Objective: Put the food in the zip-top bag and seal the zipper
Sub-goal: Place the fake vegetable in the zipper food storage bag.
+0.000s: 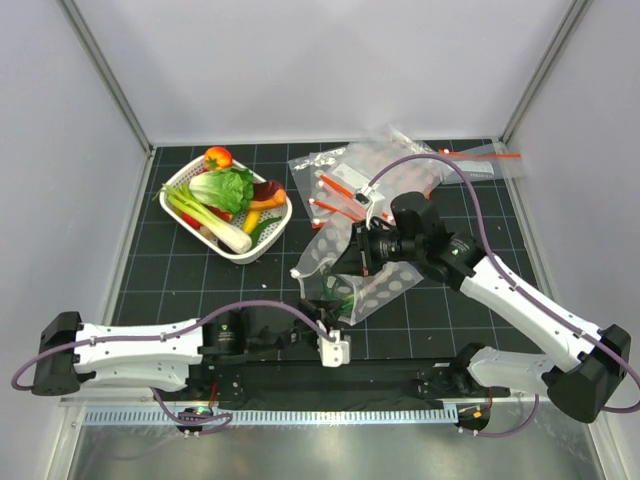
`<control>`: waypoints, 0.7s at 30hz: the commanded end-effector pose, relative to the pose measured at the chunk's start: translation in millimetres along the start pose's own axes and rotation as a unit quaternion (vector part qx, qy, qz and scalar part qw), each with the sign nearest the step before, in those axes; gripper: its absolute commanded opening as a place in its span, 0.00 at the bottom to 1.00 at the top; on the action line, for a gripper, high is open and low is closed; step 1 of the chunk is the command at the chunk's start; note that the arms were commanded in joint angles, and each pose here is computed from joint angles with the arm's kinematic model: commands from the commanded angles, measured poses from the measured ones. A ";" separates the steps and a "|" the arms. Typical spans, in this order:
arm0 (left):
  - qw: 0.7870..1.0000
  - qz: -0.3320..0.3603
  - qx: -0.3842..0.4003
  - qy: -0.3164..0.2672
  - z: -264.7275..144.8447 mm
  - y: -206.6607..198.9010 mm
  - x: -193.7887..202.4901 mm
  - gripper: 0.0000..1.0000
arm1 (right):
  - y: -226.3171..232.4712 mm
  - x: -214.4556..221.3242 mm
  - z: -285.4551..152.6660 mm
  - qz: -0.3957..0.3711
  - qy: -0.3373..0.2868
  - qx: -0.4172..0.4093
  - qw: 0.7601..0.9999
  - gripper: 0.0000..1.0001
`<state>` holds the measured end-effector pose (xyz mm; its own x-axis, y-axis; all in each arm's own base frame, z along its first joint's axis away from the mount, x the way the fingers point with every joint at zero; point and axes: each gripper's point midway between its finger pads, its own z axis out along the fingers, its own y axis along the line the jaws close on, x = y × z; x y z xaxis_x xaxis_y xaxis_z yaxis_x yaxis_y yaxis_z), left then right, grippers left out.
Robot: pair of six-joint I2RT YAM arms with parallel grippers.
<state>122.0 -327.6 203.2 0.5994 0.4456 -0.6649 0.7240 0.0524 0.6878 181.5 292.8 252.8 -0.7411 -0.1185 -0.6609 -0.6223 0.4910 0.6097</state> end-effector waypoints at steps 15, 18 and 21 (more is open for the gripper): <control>0.989 0.110 -0.079 0.057 6.6 22.8 18.9 0.00 | 52.2 21.6 -4.9 -0.041 0.051 -0.092 0.994 0.01; 0.987 0.108 -0.100 0.058 1.8 29.8 16.8 0.00 | 52.9 25.4 -1.5 -0.045 0.059 -0.088 0.993 0.01; 0.987 0.100 -0.117 0.053 -2.2 34.9 15.2 0.03 | 55.4 29.4 0.0 -0.048 0.065 -0.090 0.993 0.01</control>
<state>151.2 -318.6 192.5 0.6665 0.5850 -0.4621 0.5332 0.0592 0.8439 130.3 311.4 251.8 -0.7217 -0.2675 -0.6384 -0.6899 0.3534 0.6318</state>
